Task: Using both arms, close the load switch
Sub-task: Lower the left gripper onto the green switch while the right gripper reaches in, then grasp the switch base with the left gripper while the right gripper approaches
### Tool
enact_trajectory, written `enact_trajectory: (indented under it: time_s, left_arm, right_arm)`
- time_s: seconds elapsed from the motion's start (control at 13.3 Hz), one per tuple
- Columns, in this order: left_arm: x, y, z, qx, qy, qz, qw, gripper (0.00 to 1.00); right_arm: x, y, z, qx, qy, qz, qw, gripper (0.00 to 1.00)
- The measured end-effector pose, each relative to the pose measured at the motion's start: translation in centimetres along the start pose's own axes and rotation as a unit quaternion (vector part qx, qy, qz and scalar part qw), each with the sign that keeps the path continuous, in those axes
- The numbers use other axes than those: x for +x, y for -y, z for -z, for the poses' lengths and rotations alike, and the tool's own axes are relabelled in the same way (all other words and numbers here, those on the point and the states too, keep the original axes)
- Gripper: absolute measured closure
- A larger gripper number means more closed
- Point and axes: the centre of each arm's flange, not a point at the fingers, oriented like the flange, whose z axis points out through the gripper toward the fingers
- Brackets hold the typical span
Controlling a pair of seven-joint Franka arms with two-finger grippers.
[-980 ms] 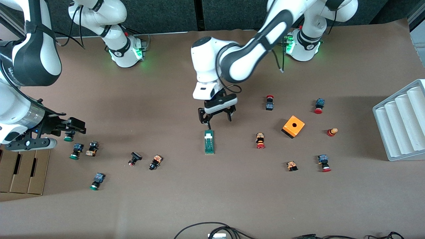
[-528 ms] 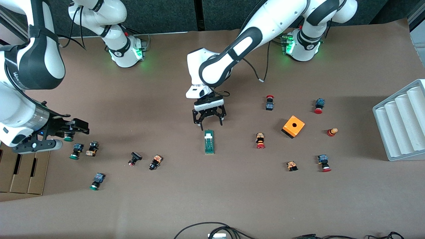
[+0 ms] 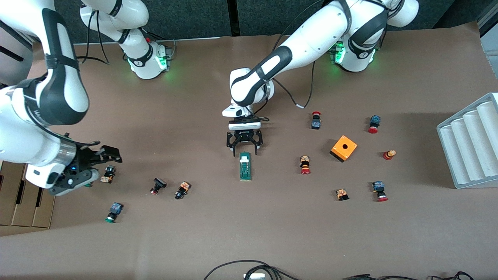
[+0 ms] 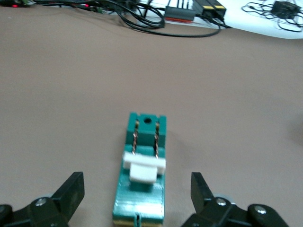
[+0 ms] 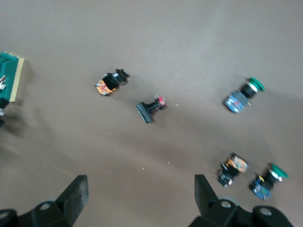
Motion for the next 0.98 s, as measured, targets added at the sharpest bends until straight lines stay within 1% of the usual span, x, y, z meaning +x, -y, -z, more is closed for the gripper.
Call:
enact_trajectory:
  time_s: [0.23,0.38,0.45,0.53,0.6,0.75,0.83,0.9,0.98]
  left_arm:
    - [-2.6,-0.5,-0.6,0.008,-0.022,-0.010,1.000,0.00]
    - [-4.2,-0.8,-1.0,0.007,-0.056,-0.027,0.998,0.00]
    - [-4.9,-0.7,-1.2,0.000,-0.075,-0.025,0.997,0.00]
    - [-5.5,-0.6,-1.6,-0.012,-0.092,-0.020,0.995,0.00]
    - [-6.0,-0.5,-1.9,-0.022,-0.106,-0.020,0.994,0.01]
    - [-6.1,-0.1,-2.5,-0.030,-0.122,-0.023,0.992,0.03]
    - [-5.9,0.0,-2.7,-0.030,-0.126,-0.021,0.991,0.05]
    - [-5.8,0.2,-3.0,-0.026,-0.132,-0.016,0.991,0.06]
    - [-5.7,0.4,-3.2,-0.021,-0.139,-0.011,0.990,0.07]
  right_arm:
    - [1.9,3.5,-1.5,-0.004,-0.005,0.076,0.997,0.00]
    - [2.9,6.1,-2.6,-0.004,-0.002,0.115,0.993,0.00]
    - [3.3,7.3,-2.9,-0.005,-0.001,0.139,0.990,0.00]
    - [3.6,8.2,-3.2,-0.006,0.000,0.172,0.985,0.00]
    - [3.8,8.8,-3.4,-0.007,0.000,0.210,0.978,0.00]
    - [4.3,8.8,-3.7,-0.010,-0.005,0.282,0.959,0.00]
    - [4.4,8.4,-3.9,-0.013,-0.007,0.306,0.952,0.00]
    - [4.6,8.0,-4.1,-0.017,-0.012,0.320,0.947,0.00]
    - [4.8,7.6,-4.3,-0.021,-0.017,0.328,0.944,0.00]
